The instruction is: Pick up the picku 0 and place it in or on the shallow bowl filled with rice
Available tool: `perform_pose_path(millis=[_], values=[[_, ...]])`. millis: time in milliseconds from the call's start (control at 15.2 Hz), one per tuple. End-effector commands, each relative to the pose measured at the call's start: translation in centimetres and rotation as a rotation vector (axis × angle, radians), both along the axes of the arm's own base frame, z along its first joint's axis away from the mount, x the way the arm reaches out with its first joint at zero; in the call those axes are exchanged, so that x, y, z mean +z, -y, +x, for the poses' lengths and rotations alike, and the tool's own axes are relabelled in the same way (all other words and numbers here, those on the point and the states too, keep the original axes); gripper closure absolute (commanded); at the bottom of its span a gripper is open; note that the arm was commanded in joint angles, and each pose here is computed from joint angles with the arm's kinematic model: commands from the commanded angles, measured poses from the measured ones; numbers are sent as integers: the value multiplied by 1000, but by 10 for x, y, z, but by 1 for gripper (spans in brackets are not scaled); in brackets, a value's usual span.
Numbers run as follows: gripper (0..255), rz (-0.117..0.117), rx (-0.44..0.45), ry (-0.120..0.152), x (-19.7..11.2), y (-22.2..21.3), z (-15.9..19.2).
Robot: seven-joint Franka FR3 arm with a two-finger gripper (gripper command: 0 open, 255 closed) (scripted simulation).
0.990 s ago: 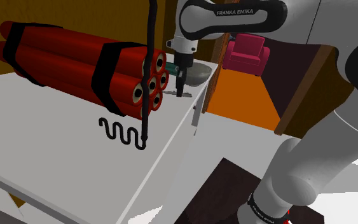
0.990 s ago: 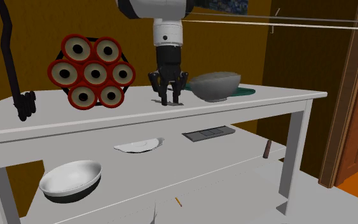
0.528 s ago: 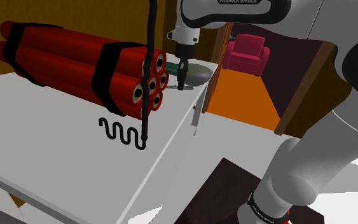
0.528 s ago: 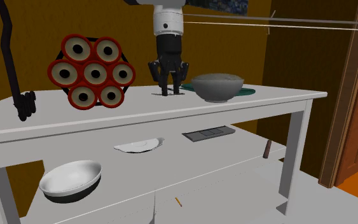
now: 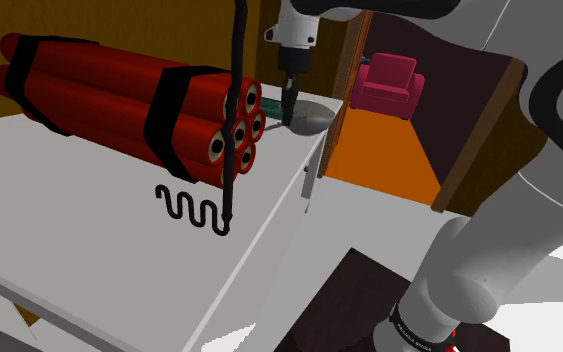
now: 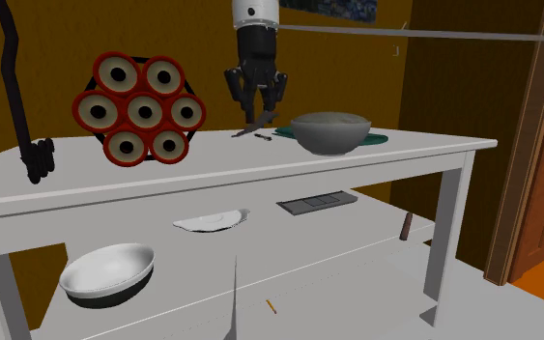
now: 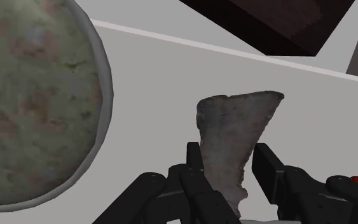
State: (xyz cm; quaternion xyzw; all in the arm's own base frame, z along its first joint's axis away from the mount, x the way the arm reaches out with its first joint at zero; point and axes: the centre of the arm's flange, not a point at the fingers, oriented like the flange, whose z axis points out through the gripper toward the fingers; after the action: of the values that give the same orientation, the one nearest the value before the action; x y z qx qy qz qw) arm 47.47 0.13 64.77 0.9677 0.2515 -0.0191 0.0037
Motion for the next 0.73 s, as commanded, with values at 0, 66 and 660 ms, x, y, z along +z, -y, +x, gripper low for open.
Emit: perform_pose_path(millis=[0, 66, 660], values=[[255, 0, 0, -1, 10, -1, 0], [255, 0, 0, -1, 16, -1, 0], [255, 0, 0, -1, 63, -1, 0]])
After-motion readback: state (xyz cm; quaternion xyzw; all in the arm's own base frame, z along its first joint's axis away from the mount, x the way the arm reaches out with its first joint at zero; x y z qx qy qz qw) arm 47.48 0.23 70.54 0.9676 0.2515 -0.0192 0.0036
